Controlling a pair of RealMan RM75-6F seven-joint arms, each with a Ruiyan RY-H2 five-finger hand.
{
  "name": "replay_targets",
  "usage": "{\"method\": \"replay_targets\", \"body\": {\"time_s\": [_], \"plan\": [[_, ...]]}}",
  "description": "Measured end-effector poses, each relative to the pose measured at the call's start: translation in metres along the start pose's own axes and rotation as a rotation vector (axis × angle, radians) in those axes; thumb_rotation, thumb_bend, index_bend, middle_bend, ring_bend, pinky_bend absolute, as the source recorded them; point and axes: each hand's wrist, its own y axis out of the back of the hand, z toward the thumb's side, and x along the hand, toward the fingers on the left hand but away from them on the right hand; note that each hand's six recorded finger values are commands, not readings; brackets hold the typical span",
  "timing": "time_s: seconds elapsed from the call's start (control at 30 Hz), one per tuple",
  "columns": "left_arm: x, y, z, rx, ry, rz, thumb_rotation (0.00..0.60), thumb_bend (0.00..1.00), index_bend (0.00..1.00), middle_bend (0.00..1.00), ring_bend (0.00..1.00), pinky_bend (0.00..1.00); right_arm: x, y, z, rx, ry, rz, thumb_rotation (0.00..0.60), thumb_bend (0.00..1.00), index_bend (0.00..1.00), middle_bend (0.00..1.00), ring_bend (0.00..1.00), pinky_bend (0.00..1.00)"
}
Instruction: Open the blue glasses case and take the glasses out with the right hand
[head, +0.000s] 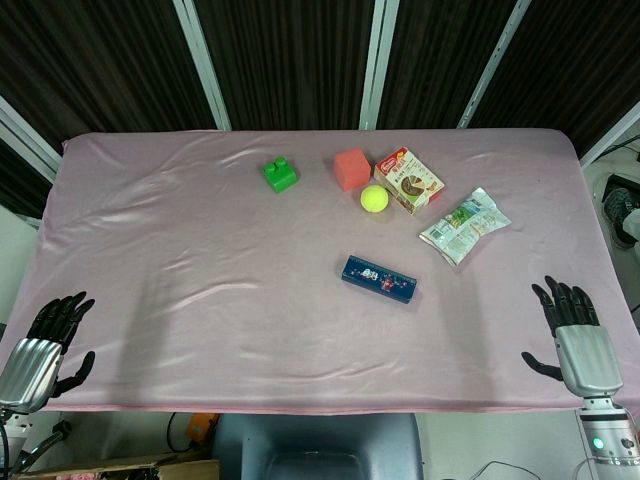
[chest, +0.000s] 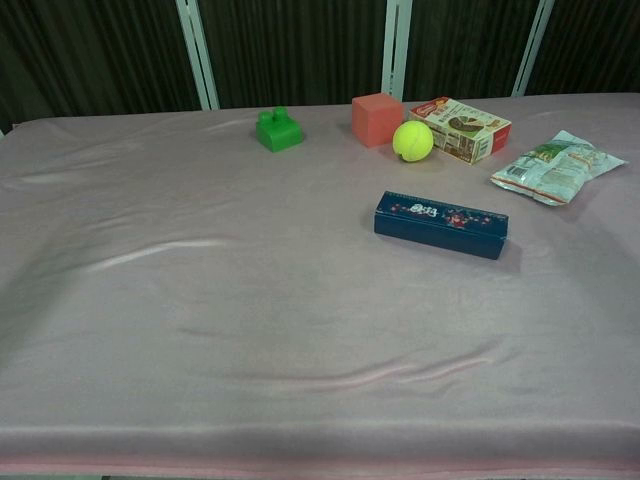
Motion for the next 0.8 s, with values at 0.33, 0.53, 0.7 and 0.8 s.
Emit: {"method": "replay_targets", "body": {"time_s": [0.33, 0.53, 0.7, 0.8], "plan": [[-0.002, 0.0, 0.0, -0.001, 0.002, 0.004, 0.6, 0.43, 0.0, 0.0, 0.0, 0.06, -0.005, -0.004, 0.002, 0.004, 0.005, 0.006, 0.6, 0.27, 0.0, 0.0, 0.0, 0.0], [-0.003, 0.0, -0.001, 0.003, 0.004, -0.001, 0.6, 0.43, 0.0, 0.0, 0.0, 0.06, -0.033, -0.016, 0.017, -0.024, 0.036, 0.033, 0.6, 0.27, 0.02, 0.0, 0.0, 0.0], [-0.004, 0.002, -0.002, 0.004, 0.007, 0.004, 0.6, 0.43, 0.0, 0.0, 0.0, 0.06, -0.075, -0.035, 0.047, -0.081, 0.089, 0.123, 0.6, 0.3, 0.09, 0.0, 0.0, 0.0], [-0.004, 0.004, -0.003, 0.006, 0.01, 0.007, 0.6, 0.43, 0.0, 0.0, 0.0, 0.06, -0.102, -0.047, 0.076, -0.127, 0.13, 0.185, 0.6, 0.32, 0.11, 0.0, 0.0, 0.0]]}}
